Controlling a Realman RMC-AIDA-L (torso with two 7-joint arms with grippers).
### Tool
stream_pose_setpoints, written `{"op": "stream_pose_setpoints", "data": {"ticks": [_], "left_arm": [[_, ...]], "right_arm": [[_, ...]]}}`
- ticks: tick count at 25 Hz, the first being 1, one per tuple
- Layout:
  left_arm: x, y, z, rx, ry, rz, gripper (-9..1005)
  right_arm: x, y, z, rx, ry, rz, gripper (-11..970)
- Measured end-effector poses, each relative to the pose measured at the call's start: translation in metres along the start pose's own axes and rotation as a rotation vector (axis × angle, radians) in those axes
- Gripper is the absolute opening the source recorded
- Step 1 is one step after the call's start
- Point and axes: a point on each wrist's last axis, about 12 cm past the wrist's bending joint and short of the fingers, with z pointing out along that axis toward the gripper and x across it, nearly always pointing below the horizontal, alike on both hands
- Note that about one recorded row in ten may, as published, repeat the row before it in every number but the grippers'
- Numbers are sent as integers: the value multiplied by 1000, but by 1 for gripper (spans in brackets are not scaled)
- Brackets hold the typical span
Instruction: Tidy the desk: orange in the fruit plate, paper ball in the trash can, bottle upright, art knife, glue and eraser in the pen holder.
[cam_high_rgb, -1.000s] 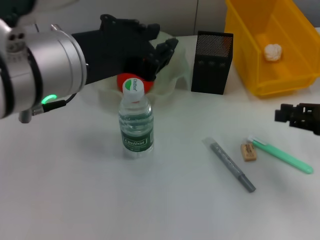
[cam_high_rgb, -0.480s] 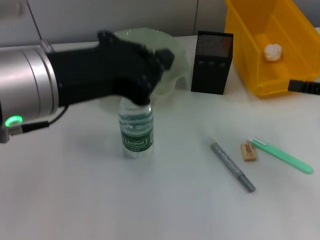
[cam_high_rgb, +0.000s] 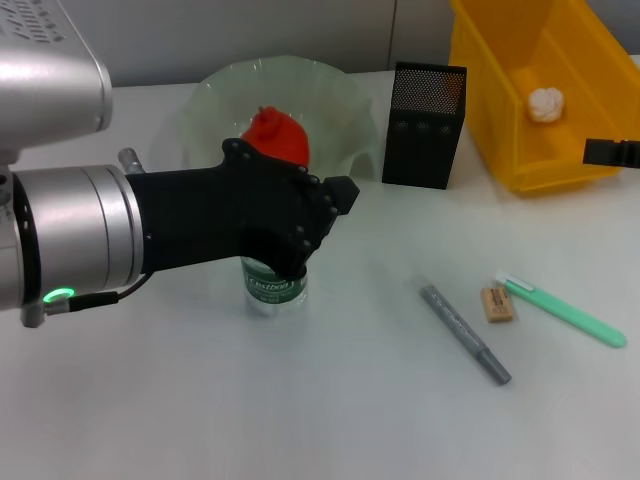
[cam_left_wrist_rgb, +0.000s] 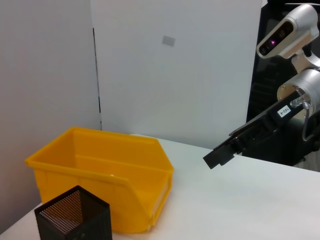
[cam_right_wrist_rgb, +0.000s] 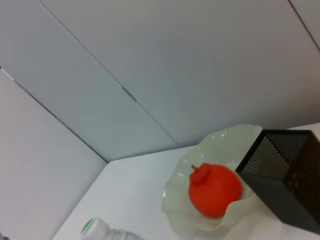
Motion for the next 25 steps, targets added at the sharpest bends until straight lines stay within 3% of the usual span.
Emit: {"op": "stream_pose_setpoints", "data": {"ticks": [7,12,19,25], "left_arm": [[2,-1,1,22,11,6,-2],[4,-2,1,24,15,6,-2],[4,-1,1,22,12,13,-1],[5,1,0,14,12,7,-1]], "right_arm": [[2,12,-1,11,95,34,444],[7,19,10,72,256,32,447],[3,19,37,24,456,18,427],[-8,14,34,95,511,-14,334]]}}
